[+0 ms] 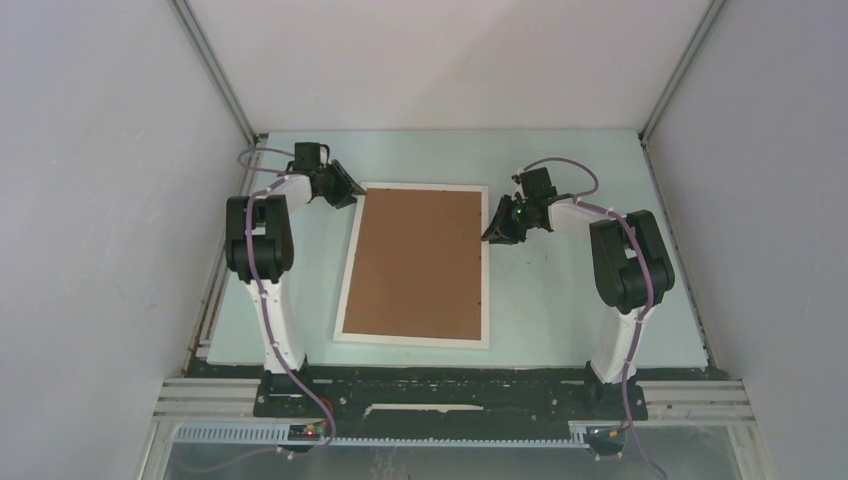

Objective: Put the photo into the frame
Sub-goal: Install the photo frame at the center of the board.

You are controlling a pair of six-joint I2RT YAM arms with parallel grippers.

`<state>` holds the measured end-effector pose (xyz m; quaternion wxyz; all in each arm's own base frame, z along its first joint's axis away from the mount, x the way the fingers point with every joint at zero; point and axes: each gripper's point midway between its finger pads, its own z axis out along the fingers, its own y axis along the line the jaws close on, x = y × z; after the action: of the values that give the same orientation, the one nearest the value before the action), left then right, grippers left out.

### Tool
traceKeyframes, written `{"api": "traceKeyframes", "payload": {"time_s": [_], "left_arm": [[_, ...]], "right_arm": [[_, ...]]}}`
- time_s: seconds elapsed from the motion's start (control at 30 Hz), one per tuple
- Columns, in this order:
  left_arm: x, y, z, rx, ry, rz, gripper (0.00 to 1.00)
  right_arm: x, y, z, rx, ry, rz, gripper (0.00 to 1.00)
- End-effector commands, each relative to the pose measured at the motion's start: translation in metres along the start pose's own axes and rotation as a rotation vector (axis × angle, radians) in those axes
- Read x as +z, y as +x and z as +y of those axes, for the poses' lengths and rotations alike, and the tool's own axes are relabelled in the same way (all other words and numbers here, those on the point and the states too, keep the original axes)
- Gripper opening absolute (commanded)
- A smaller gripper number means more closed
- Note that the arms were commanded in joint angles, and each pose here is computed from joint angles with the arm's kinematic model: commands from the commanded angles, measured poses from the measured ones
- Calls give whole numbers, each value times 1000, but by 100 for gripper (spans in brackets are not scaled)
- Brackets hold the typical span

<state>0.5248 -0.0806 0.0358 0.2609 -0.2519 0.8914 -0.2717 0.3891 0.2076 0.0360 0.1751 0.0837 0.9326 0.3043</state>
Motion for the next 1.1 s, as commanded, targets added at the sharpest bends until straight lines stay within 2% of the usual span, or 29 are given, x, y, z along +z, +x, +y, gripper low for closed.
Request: {"api": "traceKeyframes", "payload": {"time_s": [0.0,0.2,0.43,0.77,1.07], "left_arm": [[-2,-14,-10,39,4,-37,29],[-7,-22,-18,23,56,-57,37],[-12,-31,-19,-11,109,-84,36],[-5,-21,0,29,-2,-64,32],[3,-17,5,39,-35,-52,30]], "right_arm": [[2,2,20,-12,-78,10,32],[3,2,19,-11,-78,11,32],[3,2,20,-13,-82,12,32],[3,3,20,-13,-84,16,32],[3,3,21,-16,-89,16,32]]}}
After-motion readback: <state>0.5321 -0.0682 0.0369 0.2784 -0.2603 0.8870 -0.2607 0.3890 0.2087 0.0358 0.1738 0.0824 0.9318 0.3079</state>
